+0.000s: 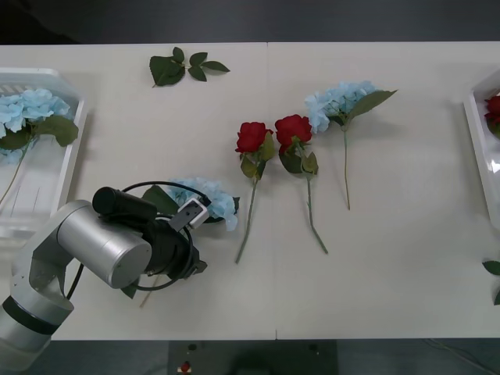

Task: Put the red flowers into the right box and the blue flowers into the left box

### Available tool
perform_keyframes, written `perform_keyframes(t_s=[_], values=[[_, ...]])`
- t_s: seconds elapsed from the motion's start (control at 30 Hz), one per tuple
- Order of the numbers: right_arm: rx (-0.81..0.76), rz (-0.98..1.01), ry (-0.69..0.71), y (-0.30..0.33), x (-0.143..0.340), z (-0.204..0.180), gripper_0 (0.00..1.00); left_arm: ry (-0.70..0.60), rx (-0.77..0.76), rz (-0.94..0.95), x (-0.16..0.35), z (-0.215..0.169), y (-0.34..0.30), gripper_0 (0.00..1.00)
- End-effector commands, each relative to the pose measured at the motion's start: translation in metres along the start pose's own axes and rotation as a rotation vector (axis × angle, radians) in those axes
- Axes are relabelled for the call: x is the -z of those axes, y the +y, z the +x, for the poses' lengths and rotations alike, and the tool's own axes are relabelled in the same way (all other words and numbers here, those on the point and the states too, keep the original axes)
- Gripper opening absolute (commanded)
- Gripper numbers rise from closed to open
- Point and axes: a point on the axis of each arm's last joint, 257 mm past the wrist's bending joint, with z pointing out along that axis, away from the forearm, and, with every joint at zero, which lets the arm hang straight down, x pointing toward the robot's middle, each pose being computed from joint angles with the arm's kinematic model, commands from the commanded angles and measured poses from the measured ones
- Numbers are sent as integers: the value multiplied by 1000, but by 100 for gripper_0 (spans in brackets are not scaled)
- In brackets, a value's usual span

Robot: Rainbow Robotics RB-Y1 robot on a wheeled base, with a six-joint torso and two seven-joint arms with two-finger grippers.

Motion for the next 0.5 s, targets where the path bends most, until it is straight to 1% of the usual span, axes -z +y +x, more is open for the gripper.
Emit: perform_keyframes(t_s=[0.03, 0.07, 0.13, 0.2, 0.23, 0.27, 0.3, 0.33, 0.37, 0.5], values=[[-4, -9, 1, -13, 8, -5, 81, -17, 7, -18, 4, -7, 0, 100], [-12, -42, 1, -6, 10, -11, 84, -18, 8, -21, 4, -7, 0, 100], [-24, -108, 1, 10, 16, -23, 86, -16, 8, -26, 3, -7, 1, 92], [-45, -216, 1, 38, 27, -42, 88, -12, 6, -37, 3, -7, 4, 69], [-50, -243, -1, 45, 30, -49, 87, -14, 5, -40, 3, -7, 4, 61], [-64, -291, -7, 58, 37, -61, 88, -14, 5, -45, 3, -7, 5, 47], [-70, -317, -7, 65, 41, -66, 88, -13, 4, -49, 3, -7, 6, 42], [-85, -363, -11, 79, 48, -78, 87, -11, 3, -56, 4, -6, 9, 31], [-91, -401, -12, 93, 56, -90, 88, -13, 1, -62, 4, -7, 10, 23], [-129, -520, -7, 146, 81, -124, 87, -5, 3, -79, 3, -4, 15, 22]])
